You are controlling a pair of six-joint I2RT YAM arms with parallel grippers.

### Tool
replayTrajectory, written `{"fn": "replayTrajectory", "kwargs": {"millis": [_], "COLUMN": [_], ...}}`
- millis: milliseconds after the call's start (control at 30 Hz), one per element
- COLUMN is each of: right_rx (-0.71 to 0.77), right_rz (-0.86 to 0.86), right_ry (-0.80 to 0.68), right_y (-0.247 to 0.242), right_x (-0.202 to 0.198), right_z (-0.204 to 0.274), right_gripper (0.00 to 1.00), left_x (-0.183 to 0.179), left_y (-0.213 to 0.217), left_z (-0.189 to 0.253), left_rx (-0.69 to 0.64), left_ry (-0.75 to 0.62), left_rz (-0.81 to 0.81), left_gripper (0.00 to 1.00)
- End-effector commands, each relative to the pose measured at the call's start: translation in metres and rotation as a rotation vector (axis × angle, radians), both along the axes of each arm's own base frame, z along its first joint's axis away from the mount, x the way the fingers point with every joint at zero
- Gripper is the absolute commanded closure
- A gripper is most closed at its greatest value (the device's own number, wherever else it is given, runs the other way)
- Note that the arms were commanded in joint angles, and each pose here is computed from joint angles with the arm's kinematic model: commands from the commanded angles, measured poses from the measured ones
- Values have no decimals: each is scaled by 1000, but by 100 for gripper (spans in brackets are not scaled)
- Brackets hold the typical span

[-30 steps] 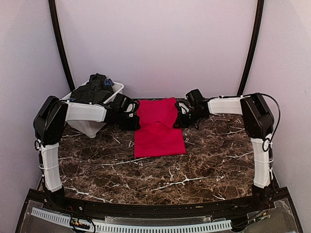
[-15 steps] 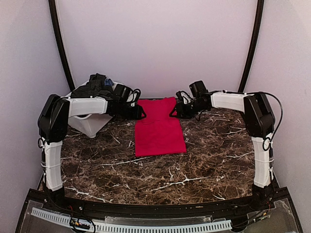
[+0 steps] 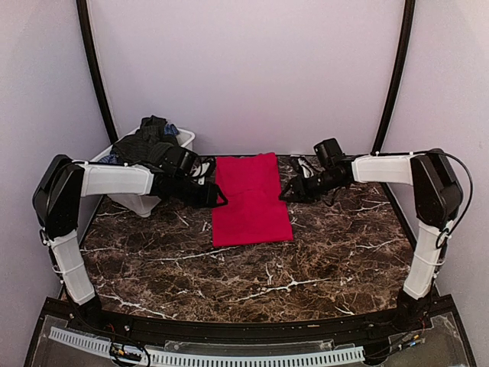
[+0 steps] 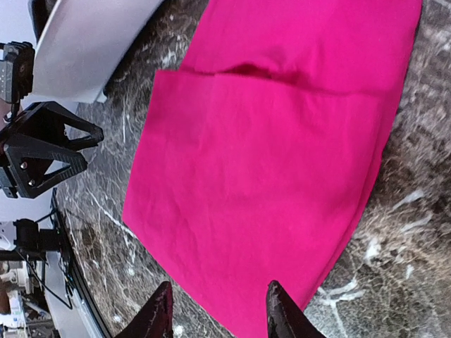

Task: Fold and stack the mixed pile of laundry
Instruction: Fold the rectangle-folded T-shirt at the center of the board, then move the 2/3-rectangle-folded T-shirt to the center of the board.

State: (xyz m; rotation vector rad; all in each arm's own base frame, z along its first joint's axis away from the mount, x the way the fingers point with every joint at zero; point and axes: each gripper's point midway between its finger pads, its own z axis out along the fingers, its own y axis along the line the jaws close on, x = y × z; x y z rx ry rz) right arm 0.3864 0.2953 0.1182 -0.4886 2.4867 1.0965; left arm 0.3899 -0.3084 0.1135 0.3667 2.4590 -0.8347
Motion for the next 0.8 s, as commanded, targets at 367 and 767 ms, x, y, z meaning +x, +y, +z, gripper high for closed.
{"fn": "replayTrajectory", "kwargs": {"millis": [367, 767], "right_rx": [-81, -177], "right_rz": [38, 33], "right_ry": [264, 324], "right_y": [3, -24], "right_x": [-75, -146], "right_z": [-102, -107], "right_gripper": [87, 92], "left_x": [-73, -134], "left_y": [-11, -1], "left_z": [-84, -72], "left_rx": [38, 86], "left_ry": [217, 280], "left_rz": [-38, -67], "left_gripper": [63, 64]}}
